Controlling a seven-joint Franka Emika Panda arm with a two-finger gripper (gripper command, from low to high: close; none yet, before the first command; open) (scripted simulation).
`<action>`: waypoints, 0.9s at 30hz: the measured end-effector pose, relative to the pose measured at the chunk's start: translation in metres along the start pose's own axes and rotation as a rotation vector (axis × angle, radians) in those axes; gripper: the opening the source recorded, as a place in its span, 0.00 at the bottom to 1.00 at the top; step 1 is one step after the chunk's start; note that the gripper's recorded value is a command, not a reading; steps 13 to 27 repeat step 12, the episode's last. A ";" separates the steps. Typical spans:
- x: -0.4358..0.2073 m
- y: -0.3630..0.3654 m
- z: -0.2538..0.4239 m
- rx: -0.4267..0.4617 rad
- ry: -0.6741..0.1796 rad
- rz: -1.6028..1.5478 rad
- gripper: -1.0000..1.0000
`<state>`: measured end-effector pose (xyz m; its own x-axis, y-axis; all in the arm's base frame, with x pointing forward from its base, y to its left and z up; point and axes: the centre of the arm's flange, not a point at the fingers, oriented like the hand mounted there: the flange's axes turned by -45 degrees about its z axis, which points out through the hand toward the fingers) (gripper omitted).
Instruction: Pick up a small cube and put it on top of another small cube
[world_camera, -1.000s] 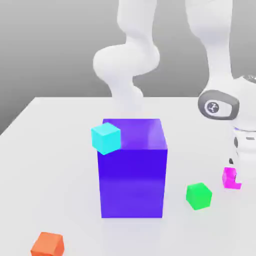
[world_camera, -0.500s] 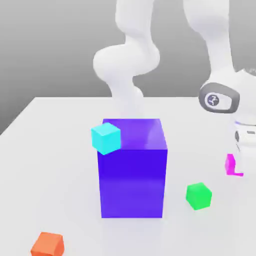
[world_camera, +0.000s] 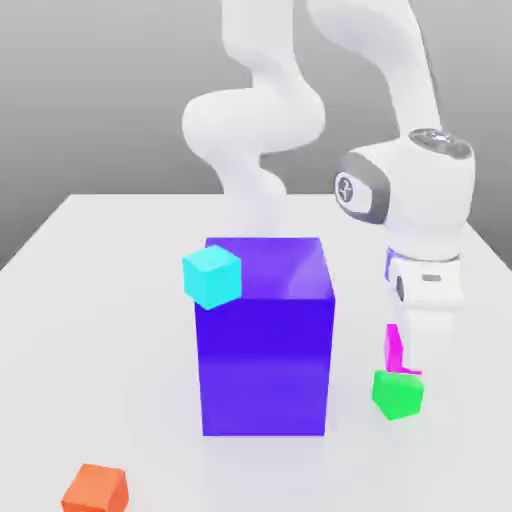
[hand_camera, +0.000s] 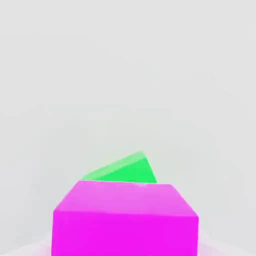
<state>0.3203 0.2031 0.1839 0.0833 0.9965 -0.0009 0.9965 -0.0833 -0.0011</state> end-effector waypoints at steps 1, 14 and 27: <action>0.000 0.000 0.000 0.000 0.000 0.000 1.00; 0.001 0.000 -0.050 -0.001 0.001 -0.002 1.00; 0.001 0.000 -0.050 -0.001 0.001 -0.002 1.00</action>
